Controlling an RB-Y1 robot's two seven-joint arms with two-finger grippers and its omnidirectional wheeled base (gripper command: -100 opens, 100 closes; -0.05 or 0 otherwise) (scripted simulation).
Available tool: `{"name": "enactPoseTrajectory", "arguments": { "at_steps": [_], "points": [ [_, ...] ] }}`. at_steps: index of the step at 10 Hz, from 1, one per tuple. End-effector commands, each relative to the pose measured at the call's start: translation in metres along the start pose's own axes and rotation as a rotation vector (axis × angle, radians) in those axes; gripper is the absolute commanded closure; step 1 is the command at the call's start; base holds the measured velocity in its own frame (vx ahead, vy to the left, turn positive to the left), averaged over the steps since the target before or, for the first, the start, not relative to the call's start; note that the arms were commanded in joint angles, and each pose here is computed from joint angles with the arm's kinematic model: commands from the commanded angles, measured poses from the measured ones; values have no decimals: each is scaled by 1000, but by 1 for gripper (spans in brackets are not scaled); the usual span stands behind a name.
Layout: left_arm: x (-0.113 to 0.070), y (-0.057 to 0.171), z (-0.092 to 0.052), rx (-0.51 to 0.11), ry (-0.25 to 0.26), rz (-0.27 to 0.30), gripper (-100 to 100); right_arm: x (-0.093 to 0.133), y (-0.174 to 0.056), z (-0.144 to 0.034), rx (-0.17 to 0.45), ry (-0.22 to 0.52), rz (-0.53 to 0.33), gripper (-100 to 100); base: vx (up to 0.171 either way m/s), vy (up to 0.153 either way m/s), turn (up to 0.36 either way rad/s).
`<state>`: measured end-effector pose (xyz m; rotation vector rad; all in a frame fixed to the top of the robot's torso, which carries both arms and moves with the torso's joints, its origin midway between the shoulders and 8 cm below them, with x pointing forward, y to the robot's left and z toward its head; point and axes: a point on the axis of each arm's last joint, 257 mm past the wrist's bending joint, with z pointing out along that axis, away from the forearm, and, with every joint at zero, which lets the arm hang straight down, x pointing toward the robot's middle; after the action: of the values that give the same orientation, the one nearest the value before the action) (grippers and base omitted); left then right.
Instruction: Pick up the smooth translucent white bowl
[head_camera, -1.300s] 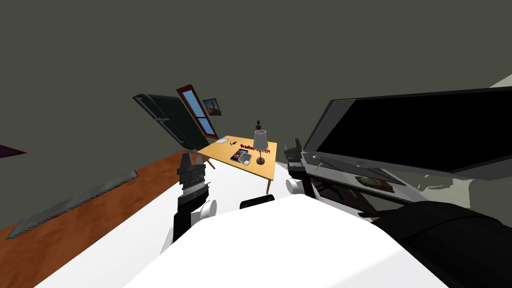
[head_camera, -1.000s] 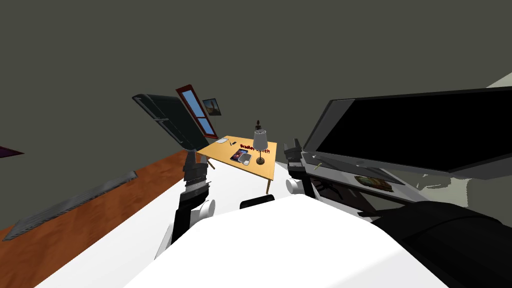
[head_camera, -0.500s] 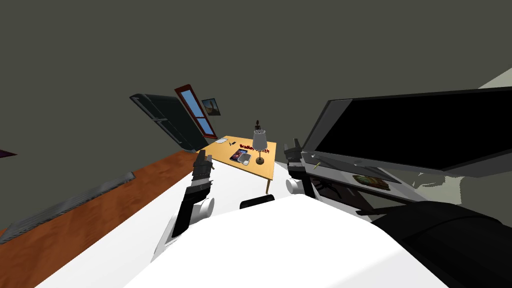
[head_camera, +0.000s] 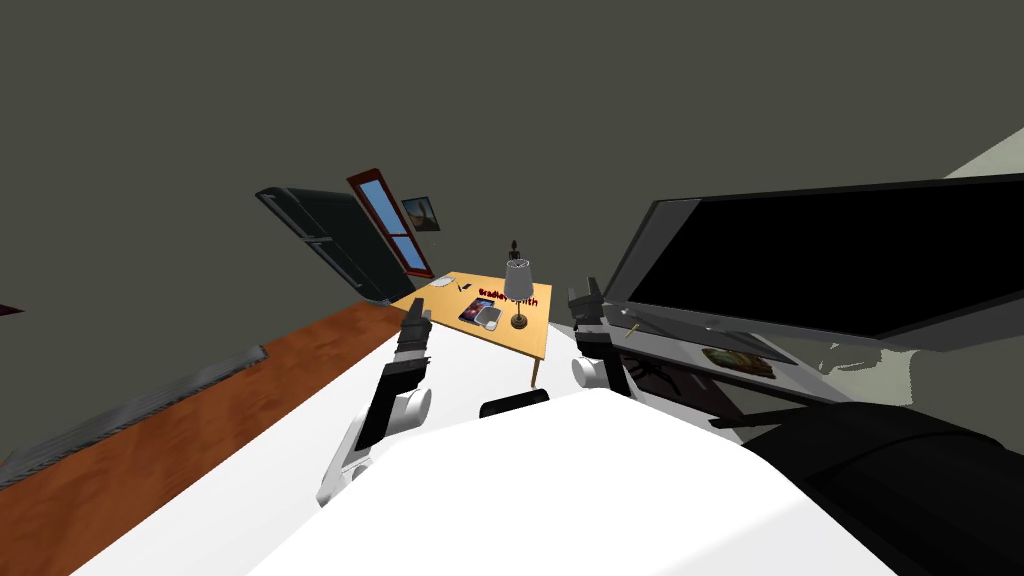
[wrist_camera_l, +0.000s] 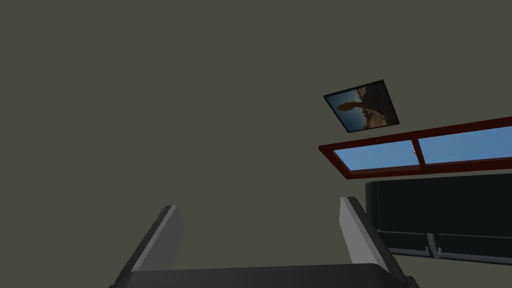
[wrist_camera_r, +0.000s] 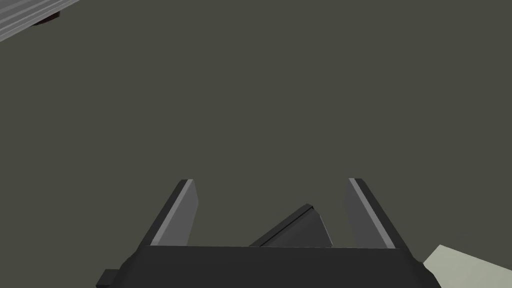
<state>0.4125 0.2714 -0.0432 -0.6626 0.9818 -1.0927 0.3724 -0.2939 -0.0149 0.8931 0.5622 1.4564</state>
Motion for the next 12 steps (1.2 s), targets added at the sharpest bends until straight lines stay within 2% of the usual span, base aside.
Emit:
{"name": "enactPoseTrajectory", "arguments": {
  "at_steps": [1,4,9,12],
  "points": [
    [8,14,5,-43,23,13,-100,0,0,0,0,0,0,0,-6,-5,-18],
    [14,29,10,-90,43,23,-100,0,0,0,0,0,0,0,-6,-3,-14],
    [34,68,24,-207,95,47,-100,0,0,0,0,0,0,0,-5,-2,-20],
    [42,87,26,-272,116,53,-100,0,0,0,0,0,0,0,-2,1,-18]
  ]
}}
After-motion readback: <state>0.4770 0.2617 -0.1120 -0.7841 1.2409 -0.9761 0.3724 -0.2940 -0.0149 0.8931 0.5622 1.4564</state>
